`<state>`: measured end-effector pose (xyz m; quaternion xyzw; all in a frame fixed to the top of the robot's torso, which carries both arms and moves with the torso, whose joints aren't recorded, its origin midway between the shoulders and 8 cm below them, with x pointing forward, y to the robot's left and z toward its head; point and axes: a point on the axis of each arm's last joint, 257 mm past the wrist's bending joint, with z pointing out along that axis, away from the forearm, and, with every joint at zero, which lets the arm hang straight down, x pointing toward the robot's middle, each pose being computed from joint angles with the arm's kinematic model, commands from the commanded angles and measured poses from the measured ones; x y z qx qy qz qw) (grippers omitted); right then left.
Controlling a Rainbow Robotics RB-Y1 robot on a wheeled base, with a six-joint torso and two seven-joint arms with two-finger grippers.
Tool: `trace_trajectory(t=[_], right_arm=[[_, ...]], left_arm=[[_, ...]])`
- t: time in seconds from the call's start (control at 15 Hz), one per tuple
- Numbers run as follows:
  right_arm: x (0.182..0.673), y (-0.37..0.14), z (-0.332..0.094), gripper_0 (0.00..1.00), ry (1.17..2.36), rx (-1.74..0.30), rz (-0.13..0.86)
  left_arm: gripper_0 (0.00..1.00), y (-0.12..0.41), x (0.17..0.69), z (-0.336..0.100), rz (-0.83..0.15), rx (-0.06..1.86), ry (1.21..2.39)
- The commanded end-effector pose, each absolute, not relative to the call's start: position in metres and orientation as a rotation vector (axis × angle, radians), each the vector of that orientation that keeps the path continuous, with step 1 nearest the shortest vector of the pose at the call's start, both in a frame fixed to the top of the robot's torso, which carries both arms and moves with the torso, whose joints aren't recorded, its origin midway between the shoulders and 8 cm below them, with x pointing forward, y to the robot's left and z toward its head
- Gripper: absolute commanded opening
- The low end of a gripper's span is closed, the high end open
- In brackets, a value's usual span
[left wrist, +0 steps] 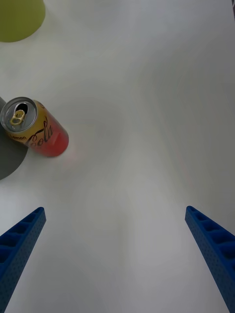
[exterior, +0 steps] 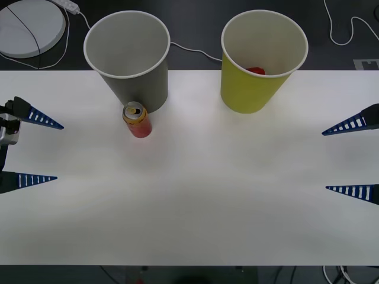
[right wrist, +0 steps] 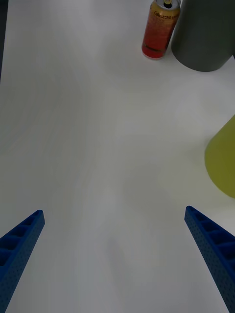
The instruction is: Put the can into the green bin and the plastic bottle into the gray bin
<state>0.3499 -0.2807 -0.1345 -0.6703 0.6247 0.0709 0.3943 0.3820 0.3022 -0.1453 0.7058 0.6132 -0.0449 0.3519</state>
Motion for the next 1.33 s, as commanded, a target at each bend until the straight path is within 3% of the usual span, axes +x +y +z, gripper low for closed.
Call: trace_trajectory(t=[0.07, 0.2, 0.27, 0.73, 1.0, 1.33], right_arm=[[0.350, -0.281, -0.134, 1.00, 1.585, -1.700, 0.180], [0.350, -0.281, -0.134, 1.00, 1.585, -1.700, 0.180], [0.350, -0.281, -0.134, 1.00, 1.585, -1.700, 0.180], [0.350, -0.281, -0.134, 1.00, 1.585, -1.700, 0.180], [0.350, -0.281, -0.134, 1.00, 1.585, -1.700, 0.180], [0.350, -0.281, -0.134, 1.00, 1.585, -1.700, 0.180]], left_arm=[[1.00, 0.302, 0.382, -0.145, -0.116, 1.826, 1.587], [1.00, 0.302, 0.382, -0.145, -0.116, 1.826, 1.587], [1.00, 0.295, 0.374, -0.161, -0.174, 1.838, 1.602], [1.00, 0.294, 0.369, -0.151, -0.225, 1.810, 1.626], [1.00, 0.296, 0.366, -0.140, -0.427, 1.624, 1.668], [1.00, 0.301, 0.366, -0.135, -0.507, 1.468, 1.694]])
